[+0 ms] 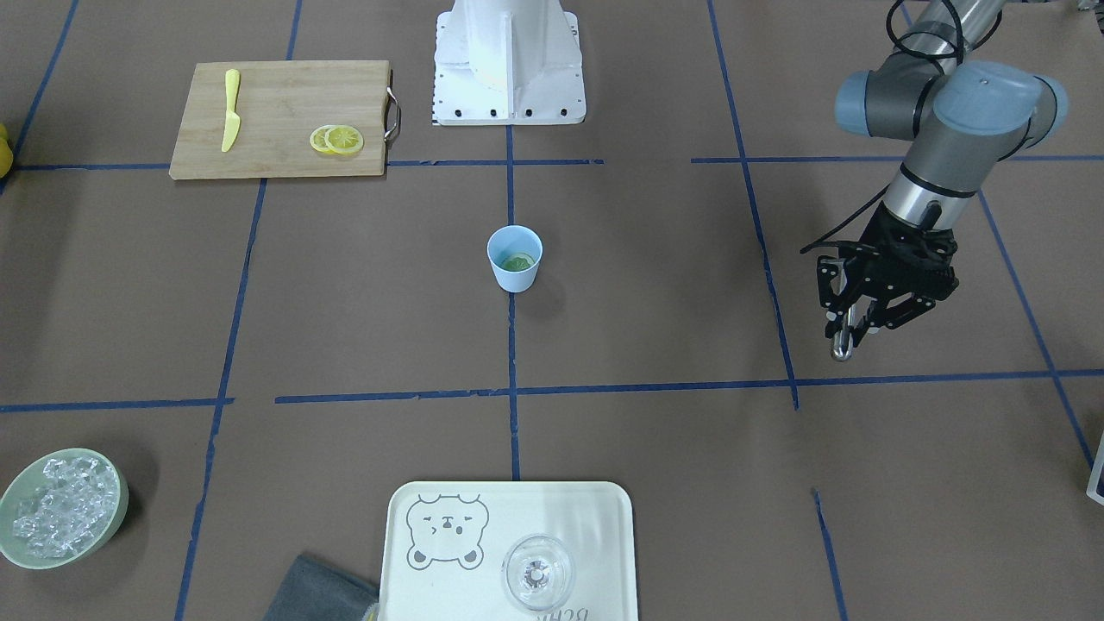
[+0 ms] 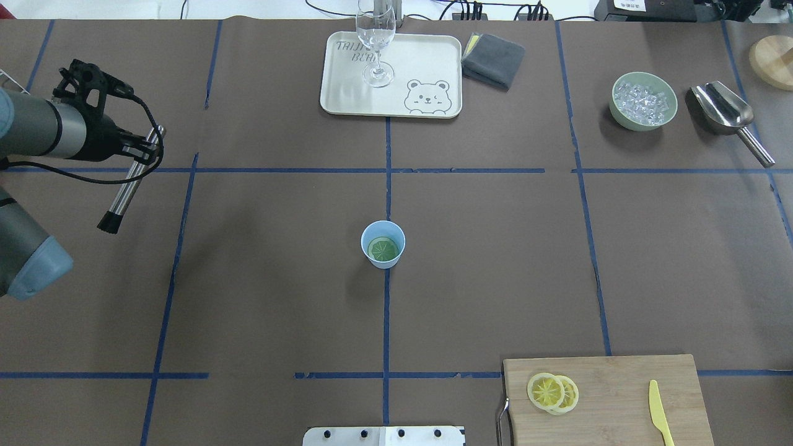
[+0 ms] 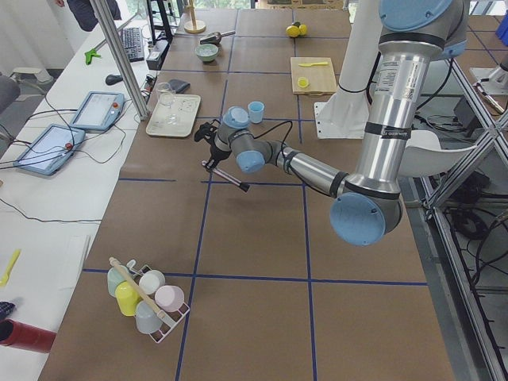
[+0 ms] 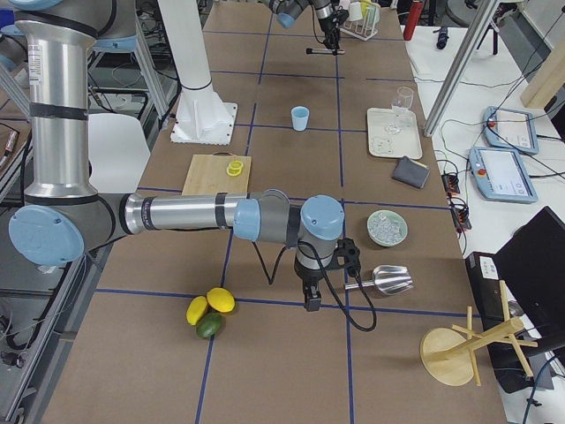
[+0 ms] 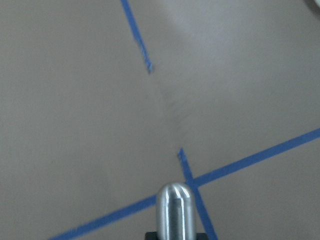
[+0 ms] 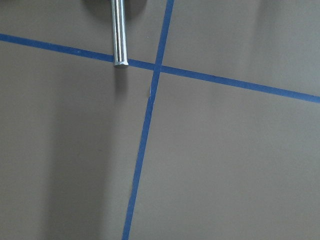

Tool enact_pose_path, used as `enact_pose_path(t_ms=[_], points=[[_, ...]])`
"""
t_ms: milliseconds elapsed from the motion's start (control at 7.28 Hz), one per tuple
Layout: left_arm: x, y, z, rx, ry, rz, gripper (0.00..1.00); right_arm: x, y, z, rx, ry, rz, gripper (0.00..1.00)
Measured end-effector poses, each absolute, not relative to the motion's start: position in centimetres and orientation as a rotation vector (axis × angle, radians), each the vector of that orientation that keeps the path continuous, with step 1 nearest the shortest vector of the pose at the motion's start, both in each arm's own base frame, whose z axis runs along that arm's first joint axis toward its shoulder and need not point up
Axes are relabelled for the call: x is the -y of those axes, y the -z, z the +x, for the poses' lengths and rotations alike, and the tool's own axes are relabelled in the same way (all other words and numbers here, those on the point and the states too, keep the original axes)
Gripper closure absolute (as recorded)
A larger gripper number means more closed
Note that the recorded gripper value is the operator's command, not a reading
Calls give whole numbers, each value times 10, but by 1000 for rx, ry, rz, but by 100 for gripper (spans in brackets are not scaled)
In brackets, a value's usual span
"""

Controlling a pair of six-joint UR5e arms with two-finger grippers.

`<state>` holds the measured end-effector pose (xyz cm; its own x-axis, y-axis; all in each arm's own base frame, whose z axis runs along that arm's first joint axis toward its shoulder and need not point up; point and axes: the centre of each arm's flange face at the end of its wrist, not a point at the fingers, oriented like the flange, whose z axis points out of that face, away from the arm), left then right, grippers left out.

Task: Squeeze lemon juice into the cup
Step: 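Lift the muddler with the left gripper and move it over the cup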

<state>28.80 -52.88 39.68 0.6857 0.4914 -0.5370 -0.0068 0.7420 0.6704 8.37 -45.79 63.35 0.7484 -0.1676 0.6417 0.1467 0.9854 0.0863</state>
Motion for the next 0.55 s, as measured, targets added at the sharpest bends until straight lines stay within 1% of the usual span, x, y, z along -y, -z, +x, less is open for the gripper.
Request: enact_pose_path(t_ms=[275,550], points=[[542,-332,295,-827,-332,859,100,451,-640,89,705,156,22,0],[533,-291,292,-946,-306,1104,100,444,-647,91,706,147,10,0]])
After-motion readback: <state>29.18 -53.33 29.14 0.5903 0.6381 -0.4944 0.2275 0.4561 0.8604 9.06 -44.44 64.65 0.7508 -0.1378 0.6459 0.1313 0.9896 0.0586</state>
